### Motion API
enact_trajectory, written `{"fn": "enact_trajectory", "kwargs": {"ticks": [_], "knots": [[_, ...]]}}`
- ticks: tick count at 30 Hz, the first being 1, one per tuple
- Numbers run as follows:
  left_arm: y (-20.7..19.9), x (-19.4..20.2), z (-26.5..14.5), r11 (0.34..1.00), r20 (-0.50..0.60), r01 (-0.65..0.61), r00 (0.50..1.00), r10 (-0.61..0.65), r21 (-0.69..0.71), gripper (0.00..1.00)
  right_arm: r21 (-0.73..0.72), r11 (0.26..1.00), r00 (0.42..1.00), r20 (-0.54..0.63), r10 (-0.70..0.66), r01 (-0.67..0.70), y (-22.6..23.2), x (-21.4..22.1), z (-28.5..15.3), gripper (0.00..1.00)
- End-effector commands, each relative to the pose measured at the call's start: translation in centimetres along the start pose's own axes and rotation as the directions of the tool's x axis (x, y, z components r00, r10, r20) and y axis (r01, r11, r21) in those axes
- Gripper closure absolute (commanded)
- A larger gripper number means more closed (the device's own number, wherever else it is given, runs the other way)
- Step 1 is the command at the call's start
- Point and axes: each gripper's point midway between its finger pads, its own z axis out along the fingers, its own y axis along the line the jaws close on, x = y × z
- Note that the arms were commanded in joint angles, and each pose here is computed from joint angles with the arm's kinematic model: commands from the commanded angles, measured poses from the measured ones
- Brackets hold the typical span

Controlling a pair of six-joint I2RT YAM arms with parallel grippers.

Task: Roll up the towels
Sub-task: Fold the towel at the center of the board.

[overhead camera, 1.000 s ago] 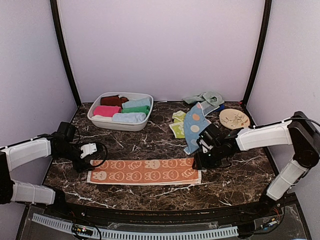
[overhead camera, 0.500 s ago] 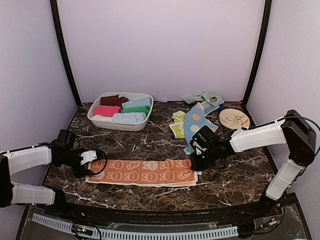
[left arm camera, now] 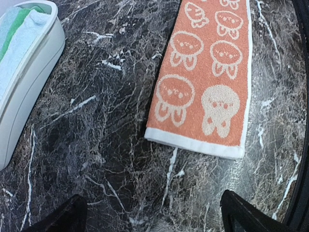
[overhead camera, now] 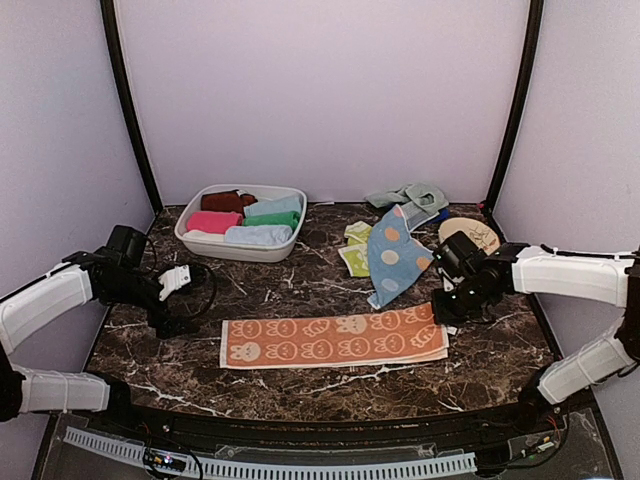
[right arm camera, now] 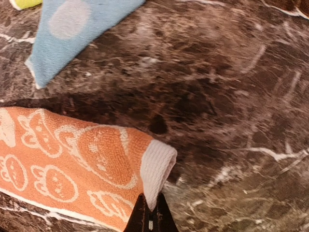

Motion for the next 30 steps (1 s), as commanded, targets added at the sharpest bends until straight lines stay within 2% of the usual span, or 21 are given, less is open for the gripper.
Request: {"fn": "enact_trajectory", "kwargs": {"ticks": [1, 8, 12, 18, 23, 30], "knots": [[-2.1, -0.7, -0.7, 0.983, -0.017, 0.118, 0.993, -0.116, 0.142, 0.01, 0.096, 0.995, 1.000, -0.013, -0.018, 0.019, -1.7, -0.6, -2.8, 1.00], [-0.6, 0.5, -0.7, 0.987, 0.000, 0.140, 0.990, -0.141, 0.075, 0.01, -0.208, 0.971, 0.993, 0.030, -0.115, 0.119, 11.0, -2.3, -6.2, 1.00], [1.3, 1.6, -1.2, 0.980, 0.003, 0.196, 0.981, -0.196, 0.034, 0.01, -0.374, 0.909, 0.983, 0.069, -0.172, 0.185, 19.3, -3.6, -8.4, 1.00], [3.9, 3.7, -1.6, 0.965, -0.003, 0.261, 0.965, -0.261, -0.026, 0.02, -0.505, 0.821, 0.960, 0.062, -0.272, 0.265, 29.0, -3.5, -7.6, 1.00], [4.3, 5.0, -1.7, 0.957, -0.010, 0.287, 0.958, -0.287, -0.038, 0.02, -0.568, 0.767, 0.945, 0.059, -0.323, 0.298, 34.4, -3.2, -6.4, 1.00], [4.1, 5.6, -1.7, 0.961, -0.019, 0.270, 0.962, -0.271, -0.055, 0.02, -0.633, 0.722, 0.940, 0.026, -0.340, 0.278, 38.0, -2.8, -3.7, 1.00]]}}
